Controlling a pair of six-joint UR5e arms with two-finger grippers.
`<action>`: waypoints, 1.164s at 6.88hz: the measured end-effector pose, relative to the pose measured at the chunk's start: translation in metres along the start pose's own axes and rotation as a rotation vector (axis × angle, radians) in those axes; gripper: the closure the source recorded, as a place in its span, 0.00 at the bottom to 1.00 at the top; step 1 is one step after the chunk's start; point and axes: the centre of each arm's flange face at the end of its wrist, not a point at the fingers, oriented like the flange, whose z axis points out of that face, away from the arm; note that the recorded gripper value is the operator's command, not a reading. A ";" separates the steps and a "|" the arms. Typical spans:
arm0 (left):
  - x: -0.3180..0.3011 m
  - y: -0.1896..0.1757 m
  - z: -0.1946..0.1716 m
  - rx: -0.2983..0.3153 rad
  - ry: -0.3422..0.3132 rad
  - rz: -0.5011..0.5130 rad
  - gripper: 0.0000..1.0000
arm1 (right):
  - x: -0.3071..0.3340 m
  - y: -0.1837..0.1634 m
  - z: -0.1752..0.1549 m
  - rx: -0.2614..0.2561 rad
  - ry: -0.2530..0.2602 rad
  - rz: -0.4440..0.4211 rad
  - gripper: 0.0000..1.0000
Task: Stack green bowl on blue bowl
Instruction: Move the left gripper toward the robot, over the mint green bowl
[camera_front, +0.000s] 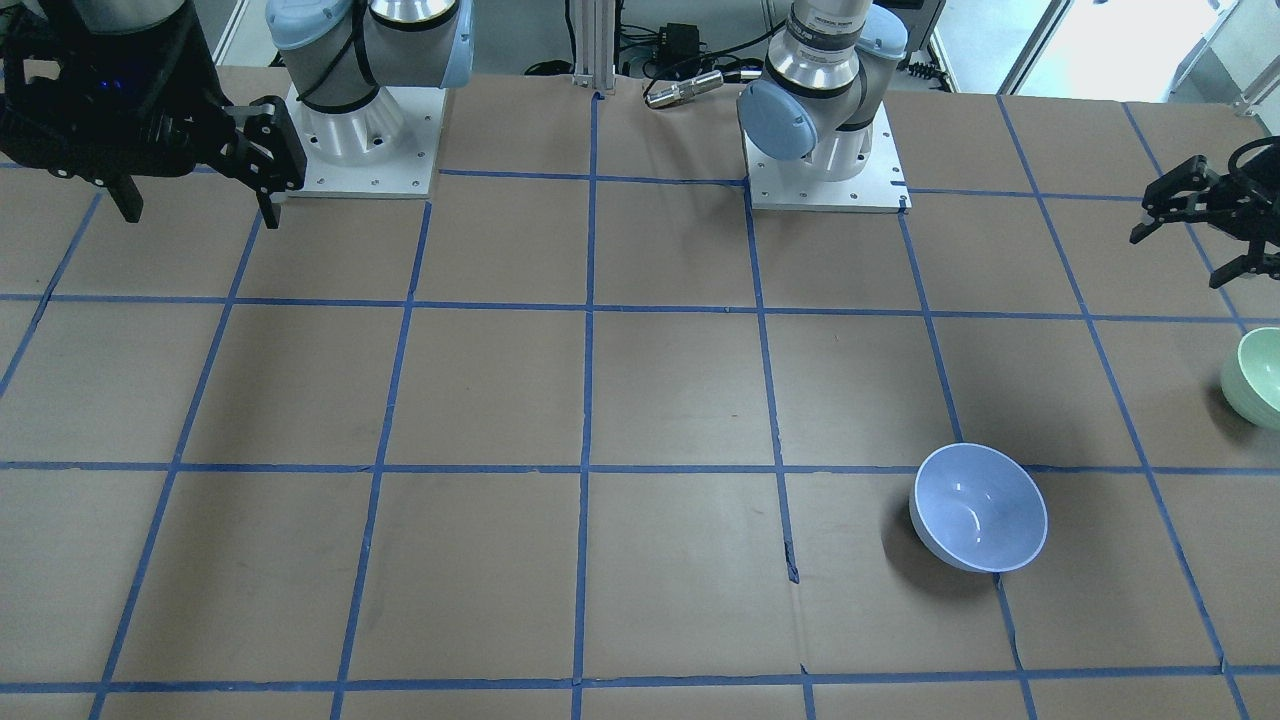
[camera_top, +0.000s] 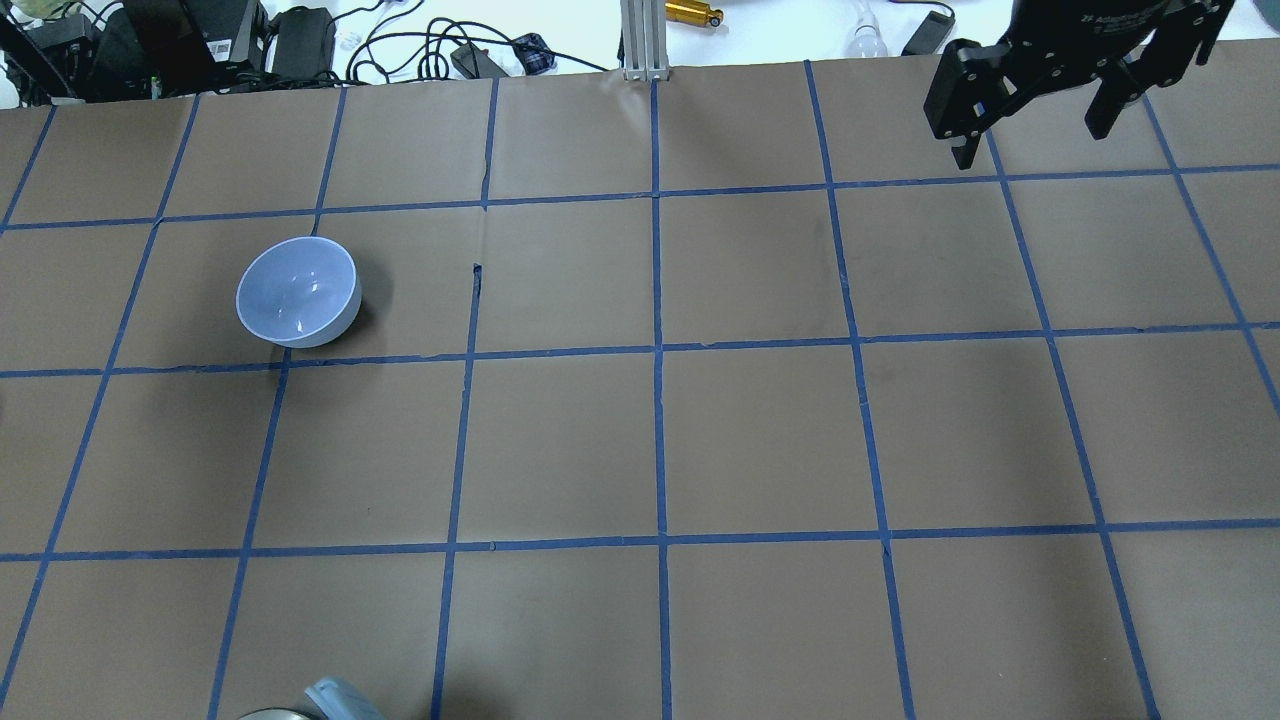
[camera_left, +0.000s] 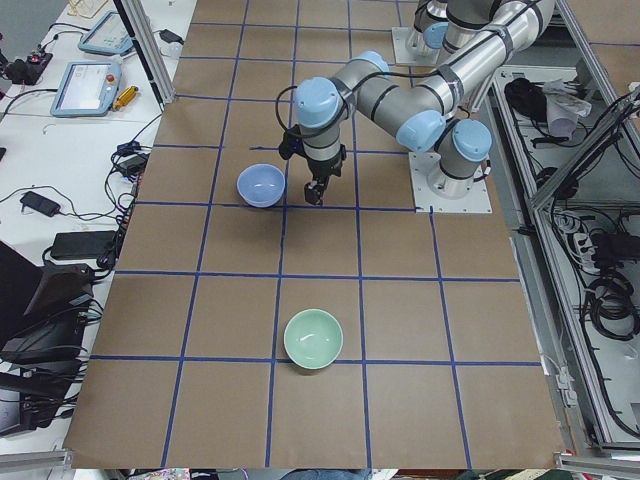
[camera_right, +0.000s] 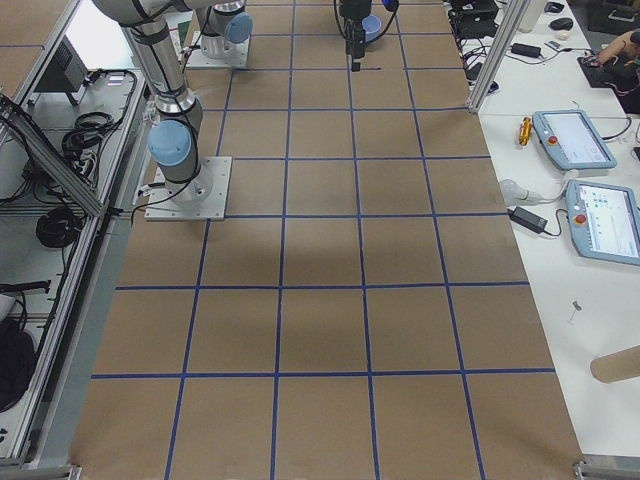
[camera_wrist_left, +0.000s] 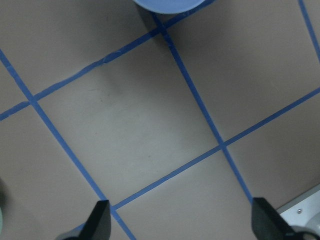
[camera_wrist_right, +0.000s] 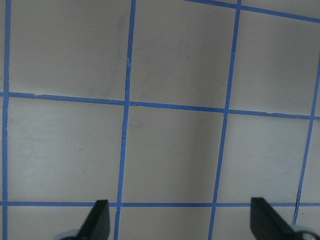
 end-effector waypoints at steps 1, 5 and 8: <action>-0.022 0.031 0.015 -0.002 -0.037 0.075 0.00 | 0.000 0.000 0.000 0.000 0.000 0.000 0.00; -0.100 0.113 0.078 -0.047 -0.151 0.302 0.00 | 0.000 0.000 0.000 0.000 0.000 0.000 0.00; -0.154 0.155 0.118 -0.060 -0.145 0.489 0.00 | 0.000 0.000 0.000 0.000 0.000 0.000 0.00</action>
